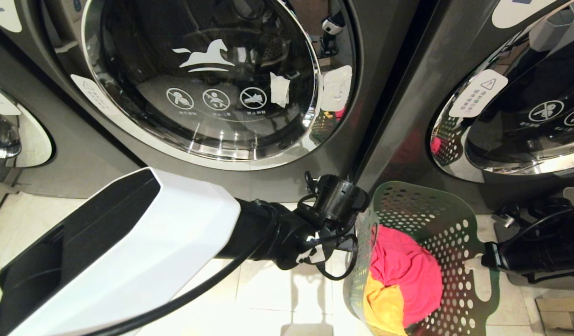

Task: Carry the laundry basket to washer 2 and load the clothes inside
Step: Pick up the clothes basket and put it beside the washing machine

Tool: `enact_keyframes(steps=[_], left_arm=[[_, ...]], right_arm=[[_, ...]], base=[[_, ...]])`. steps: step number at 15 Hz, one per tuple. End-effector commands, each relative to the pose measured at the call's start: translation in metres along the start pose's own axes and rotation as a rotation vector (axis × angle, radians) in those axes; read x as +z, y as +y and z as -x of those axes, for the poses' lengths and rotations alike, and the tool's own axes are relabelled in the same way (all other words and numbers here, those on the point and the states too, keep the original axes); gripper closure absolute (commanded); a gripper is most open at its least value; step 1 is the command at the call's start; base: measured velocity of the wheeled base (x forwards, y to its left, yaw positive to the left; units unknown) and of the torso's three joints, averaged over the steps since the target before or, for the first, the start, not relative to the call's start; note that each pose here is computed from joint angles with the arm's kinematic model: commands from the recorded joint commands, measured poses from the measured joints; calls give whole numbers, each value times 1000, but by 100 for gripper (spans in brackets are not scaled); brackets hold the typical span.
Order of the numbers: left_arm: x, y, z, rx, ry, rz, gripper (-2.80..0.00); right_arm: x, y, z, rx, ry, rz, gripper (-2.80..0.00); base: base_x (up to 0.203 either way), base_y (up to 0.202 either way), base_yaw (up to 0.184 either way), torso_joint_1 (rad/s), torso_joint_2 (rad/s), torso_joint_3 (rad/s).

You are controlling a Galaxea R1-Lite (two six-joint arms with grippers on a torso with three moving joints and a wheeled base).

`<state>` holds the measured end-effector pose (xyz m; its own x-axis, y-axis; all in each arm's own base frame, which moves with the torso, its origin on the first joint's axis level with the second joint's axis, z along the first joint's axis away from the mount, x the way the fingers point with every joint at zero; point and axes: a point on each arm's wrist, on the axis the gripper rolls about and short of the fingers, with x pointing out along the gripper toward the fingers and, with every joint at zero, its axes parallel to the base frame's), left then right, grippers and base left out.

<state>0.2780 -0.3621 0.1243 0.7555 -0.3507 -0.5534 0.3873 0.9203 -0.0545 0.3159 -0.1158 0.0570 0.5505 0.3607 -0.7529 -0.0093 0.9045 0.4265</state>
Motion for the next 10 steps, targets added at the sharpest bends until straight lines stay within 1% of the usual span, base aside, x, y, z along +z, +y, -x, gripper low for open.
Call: enact_keyframes(steps=[1,5,8,10], left_arm=[[0,0,0,3,0,2,-280],[-1,-1,0,3,3,7,-280],[-2,0,-1,5,6,13,-280],[-2,0,-1,5,6,15,-280]], right_arm=[[1,-3,-5,6,8,1,0],[13,-9,-23,14,13,65,0],[16,5,-35,41,30,109,0],[21,14,-39,55,24,133,0]], base=[[0,0,0,0,0,0],[0,0,0,0,0,0],[0,0,0,0,0,0],[0,0,0,0,0,0]])
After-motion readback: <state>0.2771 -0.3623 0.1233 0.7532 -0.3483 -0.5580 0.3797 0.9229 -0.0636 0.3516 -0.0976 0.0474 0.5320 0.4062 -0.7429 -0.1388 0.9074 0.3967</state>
